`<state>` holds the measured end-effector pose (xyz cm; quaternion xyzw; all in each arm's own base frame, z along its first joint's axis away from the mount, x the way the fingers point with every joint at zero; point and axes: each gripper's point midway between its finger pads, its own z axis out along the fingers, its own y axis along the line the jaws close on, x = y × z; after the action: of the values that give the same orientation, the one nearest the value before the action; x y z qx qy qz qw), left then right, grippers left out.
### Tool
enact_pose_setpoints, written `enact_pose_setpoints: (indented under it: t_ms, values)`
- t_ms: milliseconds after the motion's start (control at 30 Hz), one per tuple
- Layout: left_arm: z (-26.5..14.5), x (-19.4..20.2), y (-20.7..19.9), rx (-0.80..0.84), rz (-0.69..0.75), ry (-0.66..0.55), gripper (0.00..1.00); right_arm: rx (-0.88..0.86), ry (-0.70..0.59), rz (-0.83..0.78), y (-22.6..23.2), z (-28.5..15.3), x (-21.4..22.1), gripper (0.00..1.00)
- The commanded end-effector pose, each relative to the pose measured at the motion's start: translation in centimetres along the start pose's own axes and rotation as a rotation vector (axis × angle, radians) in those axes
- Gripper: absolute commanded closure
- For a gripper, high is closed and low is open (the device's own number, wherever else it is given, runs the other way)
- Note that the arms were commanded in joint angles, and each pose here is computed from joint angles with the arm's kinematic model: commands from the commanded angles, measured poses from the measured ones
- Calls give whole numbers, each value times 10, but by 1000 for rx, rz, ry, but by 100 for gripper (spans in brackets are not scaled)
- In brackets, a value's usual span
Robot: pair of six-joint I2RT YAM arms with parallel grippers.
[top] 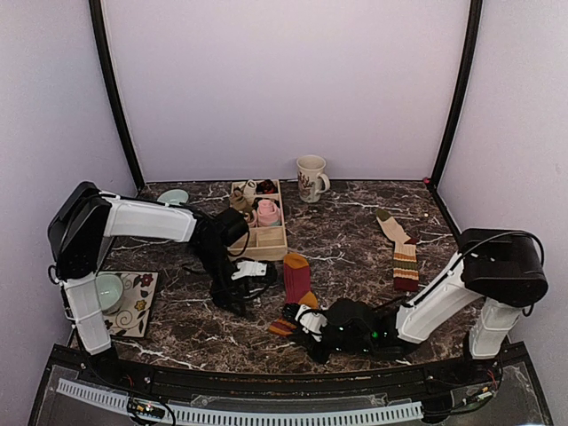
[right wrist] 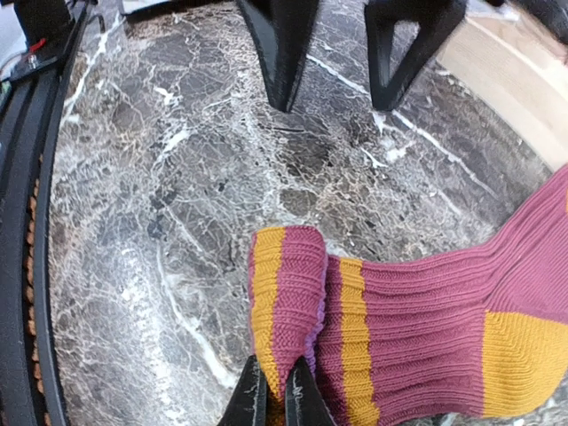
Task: Roll the socks
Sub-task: Roll the sock at the center of the board.
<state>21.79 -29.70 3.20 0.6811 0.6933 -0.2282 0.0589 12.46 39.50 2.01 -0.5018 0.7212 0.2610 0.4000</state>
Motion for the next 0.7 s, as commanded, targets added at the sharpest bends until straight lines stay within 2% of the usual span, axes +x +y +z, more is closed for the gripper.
enact_pose_setpoints:
  t_ms: [0, 133, 233, 433, 667]
  values:
    - [-18, 0, -2, -109, 78, -21, 28, -97, 235, 174, 2, -4, 69, 100]
    - [-25, -6, -10, -126, 137, -62, 31, -145, 252, 312, -7, -8, 73, 100]
    - [-22, -13, -18, -151, 221, -62, 36, -163, 245, 387, -10, -12, 73, 100]
    - [-3, -32, -39, -198, 416, -44, 37, -210, 306, 552, -6, -10, 91, 100]
    - [15, -64, -42, -203, 484, -47, 46, -196, 330, 625, -9, -15, 103, 100]
